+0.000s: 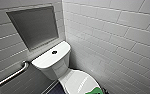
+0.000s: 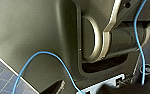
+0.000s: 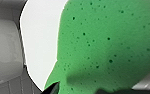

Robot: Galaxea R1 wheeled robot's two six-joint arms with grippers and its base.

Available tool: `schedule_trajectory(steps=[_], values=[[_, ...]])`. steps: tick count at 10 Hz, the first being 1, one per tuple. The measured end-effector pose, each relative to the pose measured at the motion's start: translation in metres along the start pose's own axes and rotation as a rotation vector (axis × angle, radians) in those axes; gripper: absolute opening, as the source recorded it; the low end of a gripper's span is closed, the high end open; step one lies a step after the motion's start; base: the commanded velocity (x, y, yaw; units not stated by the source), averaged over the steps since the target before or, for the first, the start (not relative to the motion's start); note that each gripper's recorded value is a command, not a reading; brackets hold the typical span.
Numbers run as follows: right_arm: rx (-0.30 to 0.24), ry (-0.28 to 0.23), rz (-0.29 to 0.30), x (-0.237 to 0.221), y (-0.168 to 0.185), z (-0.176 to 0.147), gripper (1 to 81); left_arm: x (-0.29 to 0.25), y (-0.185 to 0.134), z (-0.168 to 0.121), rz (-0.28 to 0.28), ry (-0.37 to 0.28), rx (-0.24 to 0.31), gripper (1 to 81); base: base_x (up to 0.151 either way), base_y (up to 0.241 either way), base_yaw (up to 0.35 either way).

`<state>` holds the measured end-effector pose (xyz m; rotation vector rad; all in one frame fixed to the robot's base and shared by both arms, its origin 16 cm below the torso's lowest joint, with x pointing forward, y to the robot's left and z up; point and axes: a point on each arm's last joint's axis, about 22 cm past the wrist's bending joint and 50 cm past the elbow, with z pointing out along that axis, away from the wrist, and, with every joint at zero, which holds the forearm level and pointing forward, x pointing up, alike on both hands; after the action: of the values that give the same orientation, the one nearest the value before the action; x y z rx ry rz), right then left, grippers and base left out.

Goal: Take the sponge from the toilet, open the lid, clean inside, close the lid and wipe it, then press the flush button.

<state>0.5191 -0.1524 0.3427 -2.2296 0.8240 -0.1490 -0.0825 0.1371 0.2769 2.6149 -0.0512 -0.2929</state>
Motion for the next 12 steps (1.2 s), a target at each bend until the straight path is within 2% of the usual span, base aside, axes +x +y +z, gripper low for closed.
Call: schedule_trajectory(steps=[5, 9, 12], values=[[-0.037, 0.05, 0.011, 0.007, 0.017, 0.02, 81.1, -0.006, -0.001, -0.001, -0.003, -0.007, 0.002, 81.1, 0.0, 0.0, 0.0], [0.033, 0.135, -0.002, 0.026, 0.003, 0.024, 81.1, -0.008, -0.004, -0.003, -0.003, -0.009, 0.007, 81.1, 0.0, 0.0, 0.0], [0.075, 0.187, -0.055, 0.031, 0.006, 0.02, 81.1, -0.008, -0.007, -0.004, -0.002, -0.01, 0.011, 81.1, 0.0, 0.0, 0.0]])
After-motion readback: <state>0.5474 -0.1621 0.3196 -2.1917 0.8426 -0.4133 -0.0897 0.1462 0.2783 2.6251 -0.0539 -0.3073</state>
